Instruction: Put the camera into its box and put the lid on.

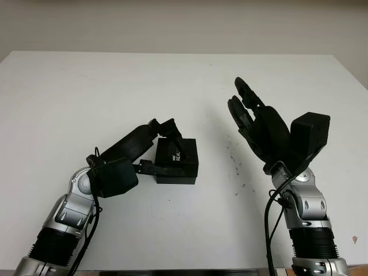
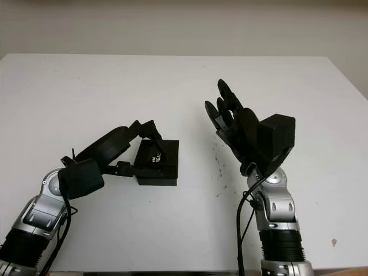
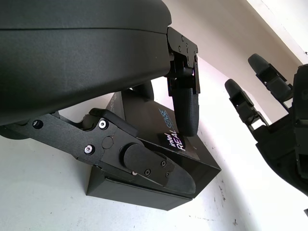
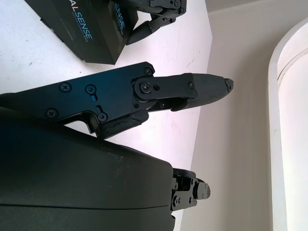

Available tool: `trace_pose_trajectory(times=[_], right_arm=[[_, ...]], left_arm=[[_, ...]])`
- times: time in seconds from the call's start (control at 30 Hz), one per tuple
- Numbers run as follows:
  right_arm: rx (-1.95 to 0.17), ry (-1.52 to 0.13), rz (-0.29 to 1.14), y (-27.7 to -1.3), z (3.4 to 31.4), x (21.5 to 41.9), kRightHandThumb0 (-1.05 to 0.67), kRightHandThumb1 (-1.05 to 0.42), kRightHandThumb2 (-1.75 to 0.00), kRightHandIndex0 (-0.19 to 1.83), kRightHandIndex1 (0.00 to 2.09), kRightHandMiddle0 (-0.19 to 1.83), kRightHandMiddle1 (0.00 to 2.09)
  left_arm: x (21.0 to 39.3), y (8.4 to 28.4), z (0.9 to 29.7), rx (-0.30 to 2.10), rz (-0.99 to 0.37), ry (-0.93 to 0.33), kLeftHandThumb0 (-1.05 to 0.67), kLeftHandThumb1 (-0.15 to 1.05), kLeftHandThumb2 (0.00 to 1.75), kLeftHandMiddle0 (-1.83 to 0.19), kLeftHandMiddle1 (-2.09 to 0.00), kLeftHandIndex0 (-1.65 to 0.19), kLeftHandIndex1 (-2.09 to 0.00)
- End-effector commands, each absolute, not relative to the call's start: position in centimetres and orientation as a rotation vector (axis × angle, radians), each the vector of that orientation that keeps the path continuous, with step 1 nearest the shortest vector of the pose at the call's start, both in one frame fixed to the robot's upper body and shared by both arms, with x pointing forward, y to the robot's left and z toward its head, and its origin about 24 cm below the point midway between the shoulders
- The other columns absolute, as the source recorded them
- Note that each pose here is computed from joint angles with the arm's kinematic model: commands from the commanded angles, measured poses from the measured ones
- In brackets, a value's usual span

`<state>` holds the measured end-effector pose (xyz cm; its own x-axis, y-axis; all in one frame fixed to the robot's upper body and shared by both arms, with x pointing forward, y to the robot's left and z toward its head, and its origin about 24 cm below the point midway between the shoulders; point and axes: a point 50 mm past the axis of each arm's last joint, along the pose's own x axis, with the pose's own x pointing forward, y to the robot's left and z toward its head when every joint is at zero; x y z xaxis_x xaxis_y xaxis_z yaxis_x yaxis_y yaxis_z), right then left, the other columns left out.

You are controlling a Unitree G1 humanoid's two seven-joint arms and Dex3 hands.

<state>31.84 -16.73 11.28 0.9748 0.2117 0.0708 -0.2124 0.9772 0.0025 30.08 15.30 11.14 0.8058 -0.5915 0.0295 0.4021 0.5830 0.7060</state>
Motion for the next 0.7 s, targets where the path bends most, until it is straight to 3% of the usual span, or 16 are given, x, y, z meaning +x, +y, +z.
trace_pose_trajectory(times=[0.0, 0.43, 0.67], right_arm=[[0.002, -0.094, 0.213, -16.8, 11.7, 31.7, -0.64, -1.05, -0.29, -0.06, 0.05, -0.02, 0.05], [0.015, -0.093, 0.209, -16.7, 11.7, 31.9, -0.66, -1.05, -0.28, -0.06, 0.05, -0.01, 0.05], [0.014, -0.086, 0.217, -16.7, 11.5, 31.9, -0.66, -1.05, -0.28, -0.06, 0.05, -0.01, 0.05]], left_arm=[[30.2, 15.0, 11.1, 0.754, -0.605, -0.270, -0.36, 1.05, 0.11, -0.37, -2.08, -0.14, -1.64], [28.8, 15.2, 11.8, 0.737, -0.626, -0.306, -0.35, 1.05, 0.11, -0.38, -2.09, -0.15, -1.62], [27.6, 15.3, 11.8, 0.735, -0.615, -0.321, -0.37, 1.05, 0.12, -0.40, -1.97, -0.15, -1.67]])
